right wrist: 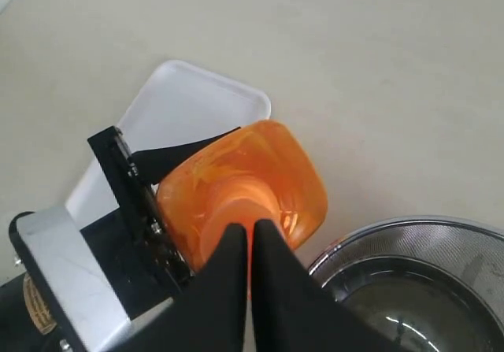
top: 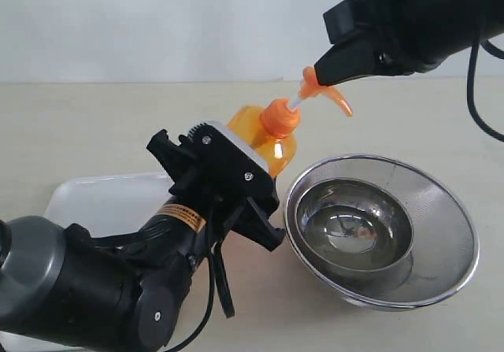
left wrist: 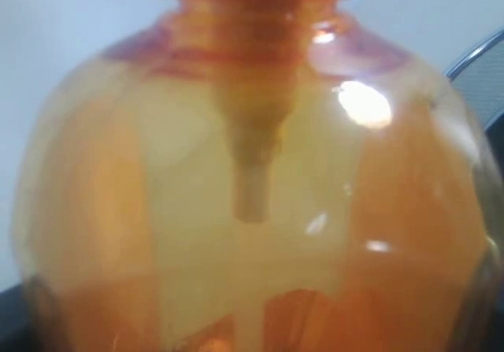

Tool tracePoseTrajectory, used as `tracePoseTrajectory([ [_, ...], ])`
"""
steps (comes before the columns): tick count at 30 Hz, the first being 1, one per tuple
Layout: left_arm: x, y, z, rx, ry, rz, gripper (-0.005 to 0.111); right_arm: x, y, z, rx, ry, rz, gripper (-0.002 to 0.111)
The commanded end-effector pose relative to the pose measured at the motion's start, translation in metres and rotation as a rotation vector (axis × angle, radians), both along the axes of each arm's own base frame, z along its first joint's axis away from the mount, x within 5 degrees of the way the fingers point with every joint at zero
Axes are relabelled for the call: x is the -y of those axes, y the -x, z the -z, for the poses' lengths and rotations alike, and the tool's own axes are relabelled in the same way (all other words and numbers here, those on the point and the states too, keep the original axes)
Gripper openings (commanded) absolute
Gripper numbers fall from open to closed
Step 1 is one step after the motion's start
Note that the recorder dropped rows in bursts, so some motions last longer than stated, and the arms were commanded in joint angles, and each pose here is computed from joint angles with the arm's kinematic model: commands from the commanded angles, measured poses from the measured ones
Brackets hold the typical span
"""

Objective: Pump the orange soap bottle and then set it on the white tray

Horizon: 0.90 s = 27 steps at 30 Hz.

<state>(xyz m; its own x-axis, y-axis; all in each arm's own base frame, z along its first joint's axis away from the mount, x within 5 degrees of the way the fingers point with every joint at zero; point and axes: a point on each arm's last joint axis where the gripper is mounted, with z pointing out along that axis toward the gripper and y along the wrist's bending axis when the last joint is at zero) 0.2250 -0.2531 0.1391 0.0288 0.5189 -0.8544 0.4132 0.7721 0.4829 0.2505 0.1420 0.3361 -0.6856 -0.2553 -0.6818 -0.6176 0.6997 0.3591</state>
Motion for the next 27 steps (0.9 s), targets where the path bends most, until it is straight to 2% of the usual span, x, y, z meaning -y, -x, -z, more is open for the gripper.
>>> tracePoseTrajectory([
  [1,0.013,0.006,-0.016,0.072,0.060,0.117,0.005,-0.003,0.003,0.009,-0.047,0.033,-0.057,0.000],
  [9,0.017,0.007,-0.018,0.074,0.106,0.151,0.005,-0.005,0.002,0.014,-0.079,0.042,-0.073,0.000],
  [27,0.017,0.007,-0.018,0.075,0.105,0.152,0.005,-0.009,-0.008,0.034,-0.159,0.067,-0.088,0.000],
])
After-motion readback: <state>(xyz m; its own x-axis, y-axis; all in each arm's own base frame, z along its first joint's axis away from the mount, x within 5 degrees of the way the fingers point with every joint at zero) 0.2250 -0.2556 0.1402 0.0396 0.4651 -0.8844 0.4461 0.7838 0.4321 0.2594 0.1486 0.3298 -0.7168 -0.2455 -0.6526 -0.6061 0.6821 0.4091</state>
